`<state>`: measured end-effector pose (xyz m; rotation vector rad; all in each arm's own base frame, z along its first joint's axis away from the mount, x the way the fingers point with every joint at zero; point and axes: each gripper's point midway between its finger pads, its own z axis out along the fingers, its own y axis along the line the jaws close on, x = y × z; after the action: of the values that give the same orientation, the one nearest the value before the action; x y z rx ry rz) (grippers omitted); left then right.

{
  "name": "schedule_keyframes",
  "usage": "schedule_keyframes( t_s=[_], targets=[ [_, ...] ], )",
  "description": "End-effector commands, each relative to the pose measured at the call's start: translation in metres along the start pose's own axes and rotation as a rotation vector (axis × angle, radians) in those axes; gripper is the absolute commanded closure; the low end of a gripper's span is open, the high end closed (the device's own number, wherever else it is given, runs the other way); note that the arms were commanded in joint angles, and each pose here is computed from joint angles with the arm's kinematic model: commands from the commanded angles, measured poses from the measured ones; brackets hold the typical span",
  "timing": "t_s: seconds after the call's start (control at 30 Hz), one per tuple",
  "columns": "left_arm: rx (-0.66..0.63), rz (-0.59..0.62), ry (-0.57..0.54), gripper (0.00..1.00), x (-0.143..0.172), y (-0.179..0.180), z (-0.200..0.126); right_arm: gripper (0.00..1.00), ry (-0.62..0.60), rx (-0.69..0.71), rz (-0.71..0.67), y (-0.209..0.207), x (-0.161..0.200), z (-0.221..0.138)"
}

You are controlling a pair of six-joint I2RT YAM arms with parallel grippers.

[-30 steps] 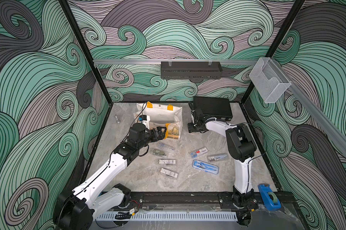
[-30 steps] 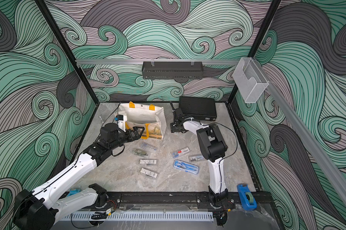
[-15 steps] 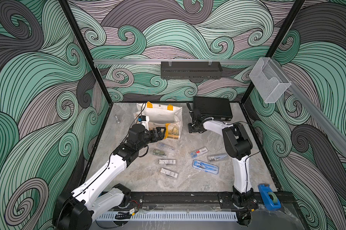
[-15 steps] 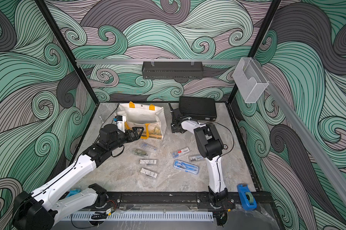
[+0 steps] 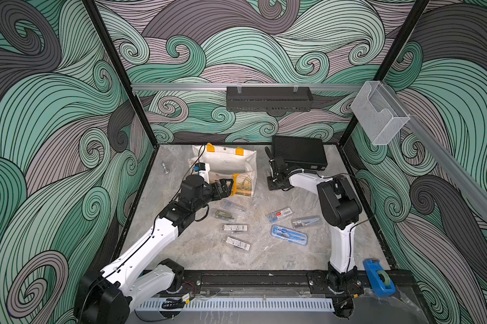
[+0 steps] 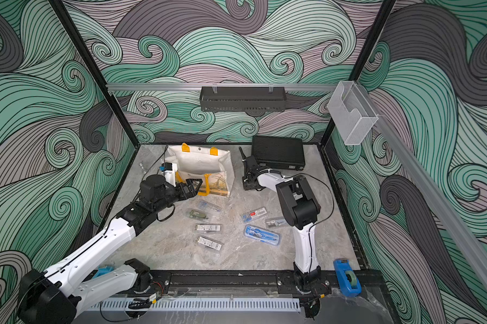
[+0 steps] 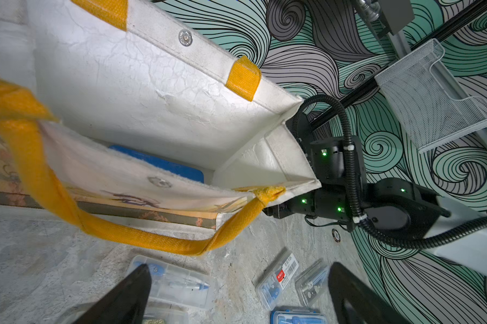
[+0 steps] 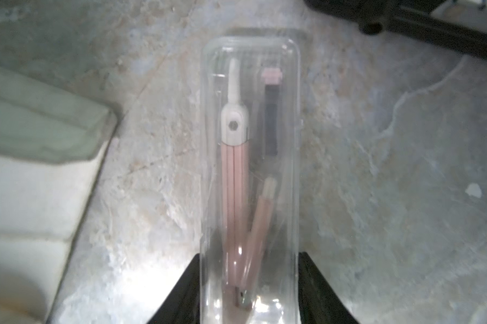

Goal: Put the compass set into the canvas bag
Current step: Pick up the compass set at the center of the board, then place the compass set in the canvas bag.

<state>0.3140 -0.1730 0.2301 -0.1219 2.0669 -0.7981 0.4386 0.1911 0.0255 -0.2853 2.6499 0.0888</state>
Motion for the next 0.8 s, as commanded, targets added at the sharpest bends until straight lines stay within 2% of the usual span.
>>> schedule_keyframes(
  t_s=[0.0,0.27,0.53,0.77],
  targets=[
    [0.018,0.012,-0.036,0.01,-0.018,-0.01,-0.002,0.58,-0.16,-0.058,-0.026,0.009,-0.033,-0.04],
    [0.061,0.009,-0.031,0.01,-0.027,-0.024,0.001,0.58,-0.366,-0.219,-0.169,0.029,-0.04,-0.114],
    [0.143,0.044,-0.012,0.01,-0.043,-0.051,0.006,0.58,-0.573,-0.403,-0.337,0.06,-0.03,-0.202],
    [0.263,0.043,0.034,0.03,-0.056,-0.085,0.019,0.58,-0.654,-0.525,-0.493,0.101,-0.011,-0.254]
  ],
)
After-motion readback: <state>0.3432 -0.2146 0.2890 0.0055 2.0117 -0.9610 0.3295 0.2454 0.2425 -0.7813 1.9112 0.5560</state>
